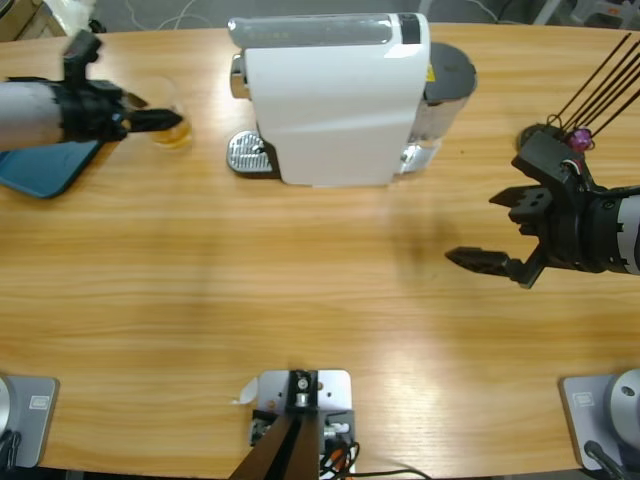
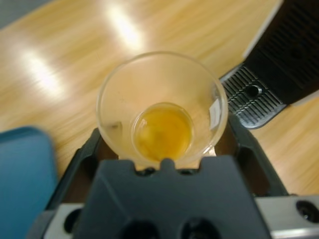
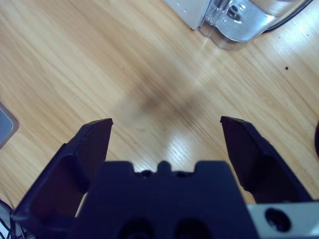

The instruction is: Pour coffee

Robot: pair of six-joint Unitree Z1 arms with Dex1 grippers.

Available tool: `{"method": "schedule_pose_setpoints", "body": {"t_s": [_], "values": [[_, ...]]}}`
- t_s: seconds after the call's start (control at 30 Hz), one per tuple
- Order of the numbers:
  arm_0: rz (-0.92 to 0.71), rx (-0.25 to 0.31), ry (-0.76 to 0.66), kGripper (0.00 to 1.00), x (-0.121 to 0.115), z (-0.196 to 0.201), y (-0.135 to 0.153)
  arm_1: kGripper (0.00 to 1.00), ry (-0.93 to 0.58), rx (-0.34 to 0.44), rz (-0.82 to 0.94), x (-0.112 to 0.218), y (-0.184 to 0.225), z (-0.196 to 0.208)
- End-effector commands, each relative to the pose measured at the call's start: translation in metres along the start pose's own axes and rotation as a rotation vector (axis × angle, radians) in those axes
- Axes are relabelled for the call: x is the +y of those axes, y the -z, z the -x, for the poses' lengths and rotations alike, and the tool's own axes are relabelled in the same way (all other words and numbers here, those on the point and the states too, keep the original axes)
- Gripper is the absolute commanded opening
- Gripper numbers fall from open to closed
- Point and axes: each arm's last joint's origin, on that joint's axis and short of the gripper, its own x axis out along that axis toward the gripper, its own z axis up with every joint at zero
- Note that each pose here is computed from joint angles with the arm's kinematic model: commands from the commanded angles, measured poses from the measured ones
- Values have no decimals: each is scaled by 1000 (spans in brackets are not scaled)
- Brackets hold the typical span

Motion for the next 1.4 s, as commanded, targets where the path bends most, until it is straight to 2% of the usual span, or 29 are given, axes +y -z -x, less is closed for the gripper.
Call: {"method": "schedule_pose_setpoints", "body": {"t_s": [0.03,0.17,0.23,0.37,0.43,0.67,0.77,0.8,0.87,0.9,0.97,1.13,1.23,1.27,1.33,1.37,1.4], "values": [[148,-38,-286,444,31,67,18,945,-2,20,0,2,-2,-8],[238,9,-368,448,52,70,36,945,-2,21,0,2,-2,-8],[266,53,-380,448,60,61,45,945,-2,20,0,2,-2,-8],[310,95,-390,453,74,39,56,945,-3,19,-1,2,-2,-8],[338,107,-418,453,84,36,62,945,-3,19,-1,2,-2,-8],[411,96,-489,462,113,24,79,945,-7,22,-4,2,-2,-9],[434,124,-487,462,118,15,86,945,-8,19,-6,2,-2,-8],[451,128,-487,541,118,14,87,947,-7,20,-8,2,-2,-8],[481,129,-489,873,117,15,90,959,-4,14,-11,2,-1,-7],[485,130,-489,939,116,16,90,973,-3,11,-12,2,-1,-7],[485,128,-489,977,114,18,91,993,-2,7,-15,2,-1,-6],[458,74,-515,991,100,44,79,1000,-2,6,-15,2,-1,-6],[390,9,-501,990,73,80,57,1000,-2,1,-16,2,0,-4],[353,-26,-474,991,57,98,44,1000,-2,0,-16,2,0,-4],[248,-88,-341,982,18,131,17,1000,-2,-1,-16,2,0,-4],[181,-121,-222,977,-2,145,9,1000,-2,-2,-16,2,0,-3],[108,-125,-79,977,-25,163,5,1000,-2,-2,-15,2,0,-3]]}}
